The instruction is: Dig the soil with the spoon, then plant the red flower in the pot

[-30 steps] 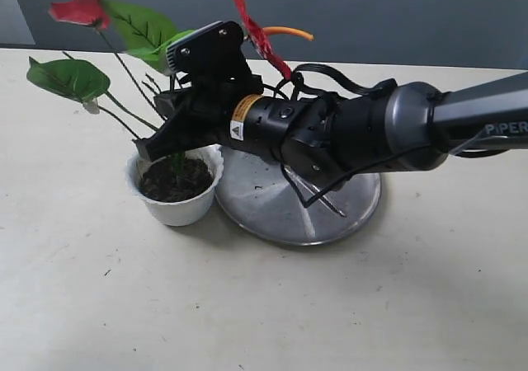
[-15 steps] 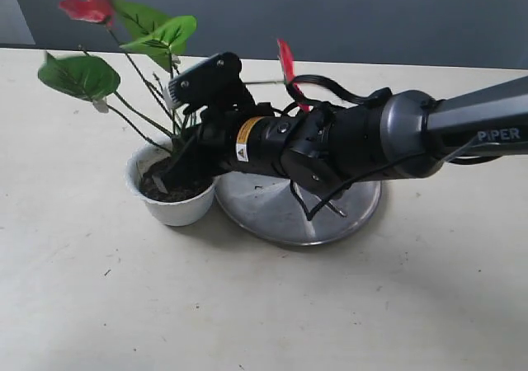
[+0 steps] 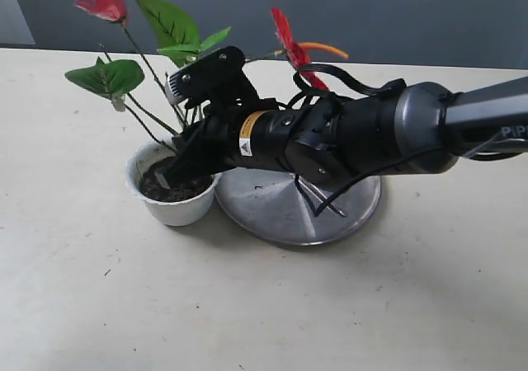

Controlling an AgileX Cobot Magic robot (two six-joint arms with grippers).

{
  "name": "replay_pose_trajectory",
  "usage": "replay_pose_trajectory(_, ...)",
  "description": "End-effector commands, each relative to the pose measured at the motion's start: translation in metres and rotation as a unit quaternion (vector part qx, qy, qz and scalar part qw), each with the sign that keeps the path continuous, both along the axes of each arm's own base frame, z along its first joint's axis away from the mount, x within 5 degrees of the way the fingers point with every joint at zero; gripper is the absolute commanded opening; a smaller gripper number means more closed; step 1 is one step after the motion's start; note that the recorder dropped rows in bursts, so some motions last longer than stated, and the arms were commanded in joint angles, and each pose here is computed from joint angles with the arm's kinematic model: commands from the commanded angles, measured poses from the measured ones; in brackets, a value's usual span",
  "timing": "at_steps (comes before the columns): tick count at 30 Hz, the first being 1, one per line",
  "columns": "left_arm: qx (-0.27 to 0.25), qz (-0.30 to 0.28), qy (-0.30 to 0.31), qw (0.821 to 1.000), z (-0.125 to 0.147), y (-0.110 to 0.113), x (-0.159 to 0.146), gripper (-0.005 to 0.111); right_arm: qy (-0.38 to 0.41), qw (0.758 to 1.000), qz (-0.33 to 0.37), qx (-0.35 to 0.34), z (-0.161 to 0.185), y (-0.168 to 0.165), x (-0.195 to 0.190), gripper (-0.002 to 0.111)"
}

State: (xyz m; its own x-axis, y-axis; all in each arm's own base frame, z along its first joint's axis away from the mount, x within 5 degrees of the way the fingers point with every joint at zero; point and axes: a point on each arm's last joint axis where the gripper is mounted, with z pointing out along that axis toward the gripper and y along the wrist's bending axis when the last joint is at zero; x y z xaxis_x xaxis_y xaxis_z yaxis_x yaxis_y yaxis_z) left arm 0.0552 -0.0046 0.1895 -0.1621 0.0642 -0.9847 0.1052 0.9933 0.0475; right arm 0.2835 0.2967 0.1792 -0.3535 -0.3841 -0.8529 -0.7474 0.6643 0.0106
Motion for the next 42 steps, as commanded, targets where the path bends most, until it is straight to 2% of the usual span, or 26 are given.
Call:
replay_pose_trajectory(1, -0.004, -0.003, -0.008, 1.0, 0.002, 0.0, 0.0, 0.001, 0.006, 1.0, -0.001, -0.017, 0.004, -0.003, -0.002, 0.029)
replay_pose_trajectory(25, -0.004, -0.003, -0.008, 1.0, 0.002, 0.0, 0.0, 0.001, 0.012, 0.999, -0.009, -0.031, 0.02, -0.015, -0.012, 0.029)
replay_pose_trajectory(30, -0.004, -0.003, -0.008, 1.0, 0.002, 0.0, 0.0, 0.001, 0.002, 1.0, -0.005, -0.013, 0.034, -0.038, -0.035, 0.025)
replay_pose_trajectory(36, -0.004, -0.003, -0.008, 1.0, 0.002, 0.0, 0.0, 0.001, -0.025, 1.0, -0.003, 0.018, 0.061, -0.08, -0.077, -0.001)
replay_pose_trajectory(42, -0.004, -0.003, -0.008, 1.0, 0.002, 0.0, 0.0, 0.001, -0.029, 0.999, -0.033, -0.003, 0.101, -0.121, -0.108, -0.001)
